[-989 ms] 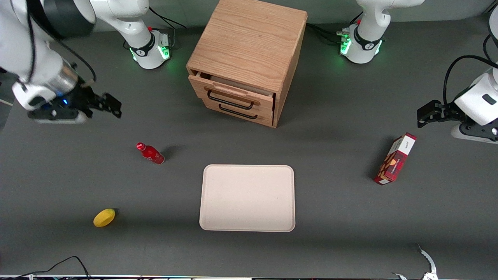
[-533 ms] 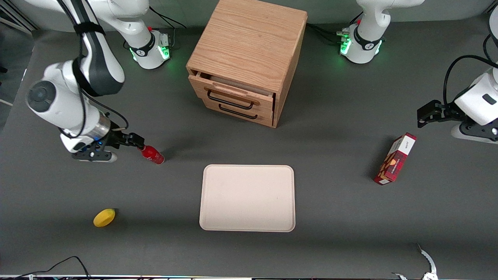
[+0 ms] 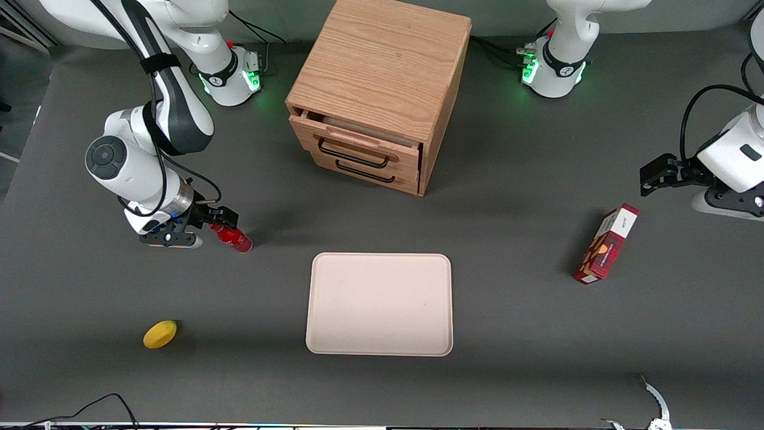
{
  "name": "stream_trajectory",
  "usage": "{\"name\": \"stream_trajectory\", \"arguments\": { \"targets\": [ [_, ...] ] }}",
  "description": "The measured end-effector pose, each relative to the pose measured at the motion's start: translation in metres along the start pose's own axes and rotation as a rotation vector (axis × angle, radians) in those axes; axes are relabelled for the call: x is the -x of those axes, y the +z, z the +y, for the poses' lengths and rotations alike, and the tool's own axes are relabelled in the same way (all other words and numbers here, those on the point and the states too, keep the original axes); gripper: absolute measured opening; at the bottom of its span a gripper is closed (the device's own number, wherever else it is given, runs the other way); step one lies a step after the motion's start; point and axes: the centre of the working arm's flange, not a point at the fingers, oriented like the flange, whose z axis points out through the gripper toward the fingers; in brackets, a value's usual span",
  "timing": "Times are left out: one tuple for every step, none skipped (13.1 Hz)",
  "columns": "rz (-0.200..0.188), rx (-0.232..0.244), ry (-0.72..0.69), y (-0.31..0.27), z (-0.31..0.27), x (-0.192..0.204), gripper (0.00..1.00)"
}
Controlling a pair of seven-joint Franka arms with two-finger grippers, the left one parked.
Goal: Place coke bottle on tray
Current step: 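Close the right gripper around the red bottle's body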
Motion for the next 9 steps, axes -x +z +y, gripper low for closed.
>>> {"name": "stream_trajectory", "arguments": {
  "targets": [
    [0.000, 0.001, -0.001, 0.0011, 0.0003, 0.0006, 0.89],
    [0.002, 0.001, -0.001, 0.0015, 0.0003, 0.0008, 0.82],
    [0.004, 0.001, -0.002, 0.0016, 0.0004, 0.0009, 0.70],
    [0.004, 0.001, -0.002, 0.0020, 0.0004, 0.0010, 0.57],
    [0.004, 0.002, -0.002, 0.0023, 0.0005, 0.0013, 0.47],
    [0.005, 0.004, -0.004, 0.0023, 0.0007, 0.0014, 0.34],
    [0.005, 0.005, -0.006, 0.0024, 0.0005, 0.0016, 0.32],
    [0.006, 0.007, -0.007, 0.0023, 0.0004, 0.0016, 0.32],
    [0.007, 0.008, -0.009, 0.0020, 0.0004, 0.0016, 0.32]
  ]
}}
